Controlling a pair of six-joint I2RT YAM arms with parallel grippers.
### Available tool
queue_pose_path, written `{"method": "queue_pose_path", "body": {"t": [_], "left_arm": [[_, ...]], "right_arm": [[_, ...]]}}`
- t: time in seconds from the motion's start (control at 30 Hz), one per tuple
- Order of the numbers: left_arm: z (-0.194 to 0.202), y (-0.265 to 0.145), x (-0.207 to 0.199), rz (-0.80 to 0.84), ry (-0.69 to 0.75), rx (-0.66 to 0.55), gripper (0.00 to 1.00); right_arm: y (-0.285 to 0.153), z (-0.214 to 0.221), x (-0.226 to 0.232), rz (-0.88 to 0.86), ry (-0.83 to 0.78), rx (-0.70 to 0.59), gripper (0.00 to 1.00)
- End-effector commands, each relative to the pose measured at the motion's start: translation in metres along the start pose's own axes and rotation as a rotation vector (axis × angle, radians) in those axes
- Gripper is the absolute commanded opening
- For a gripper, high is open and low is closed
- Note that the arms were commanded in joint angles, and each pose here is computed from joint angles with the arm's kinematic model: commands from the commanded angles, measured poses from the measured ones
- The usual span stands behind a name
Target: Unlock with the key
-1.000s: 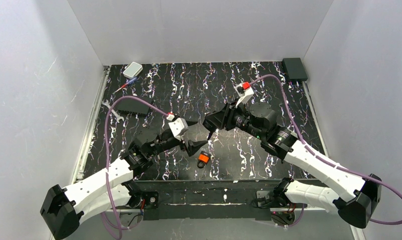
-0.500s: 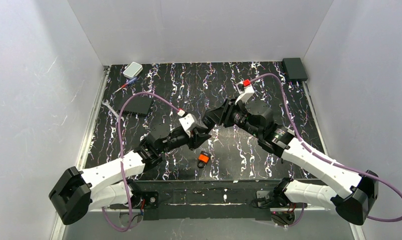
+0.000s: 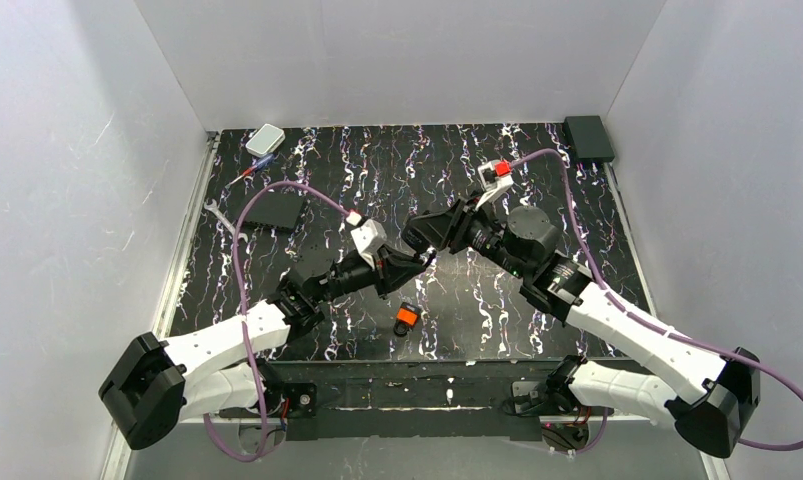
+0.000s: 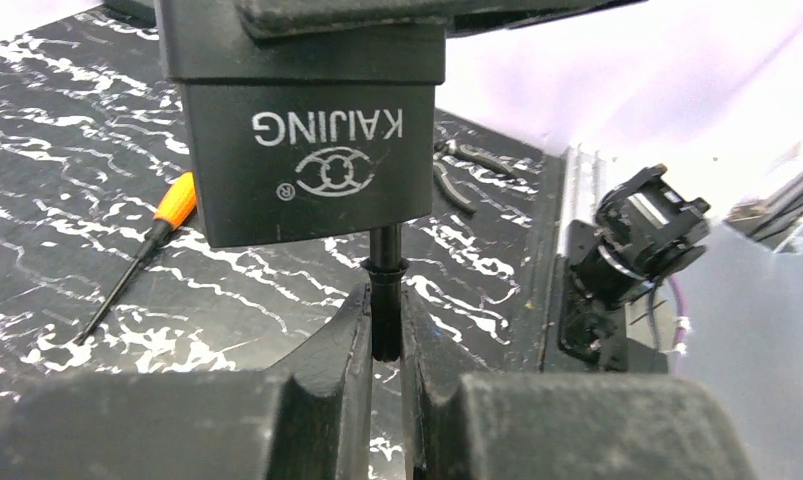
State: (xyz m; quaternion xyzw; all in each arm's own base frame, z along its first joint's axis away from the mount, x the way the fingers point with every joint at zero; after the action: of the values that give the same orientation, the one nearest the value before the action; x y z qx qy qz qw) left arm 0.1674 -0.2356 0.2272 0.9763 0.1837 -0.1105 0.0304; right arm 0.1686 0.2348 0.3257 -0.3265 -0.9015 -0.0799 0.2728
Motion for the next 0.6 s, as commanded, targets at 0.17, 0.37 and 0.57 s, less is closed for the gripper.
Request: {"method": "queue_pose_path", "body": {"t": [0.17,0.37,0.57], "left_arm": [[-0.034,-0.015,-0.006,0.159,-0.093,-0.169,0.36],[-0.028,-0.026,0.0,0.112,-0.139,-0.141,0.89],[-0.032,-0.045,0.002,-0.068,-0.161,-0.019,0.98]], "right_arm": [[-0.015,-0.022,0.034,-0.299,-0.052,-0.132,0.01],[-0.012,-0.019,0.011,-0.075,-0.018,-0.134,0.01],[-0.007,-0.005,-0.023,0.137,0.033,-0.121,0.01]]}}
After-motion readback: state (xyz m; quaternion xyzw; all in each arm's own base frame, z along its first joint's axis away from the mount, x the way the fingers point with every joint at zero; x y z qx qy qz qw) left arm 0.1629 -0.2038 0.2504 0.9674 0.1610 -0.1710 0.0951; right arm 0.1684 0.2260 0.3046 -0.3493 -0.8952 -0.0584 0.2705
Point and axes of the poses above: each gripper's point midway between its finger pads, its own y axis out along the fingers, its own x axis along the line the jaws close on, z = x × y, the point moved 9 cm from there along -y, back along the fingers, and after that the axes turned 2 degrees about -y, right-handed, at the moved point
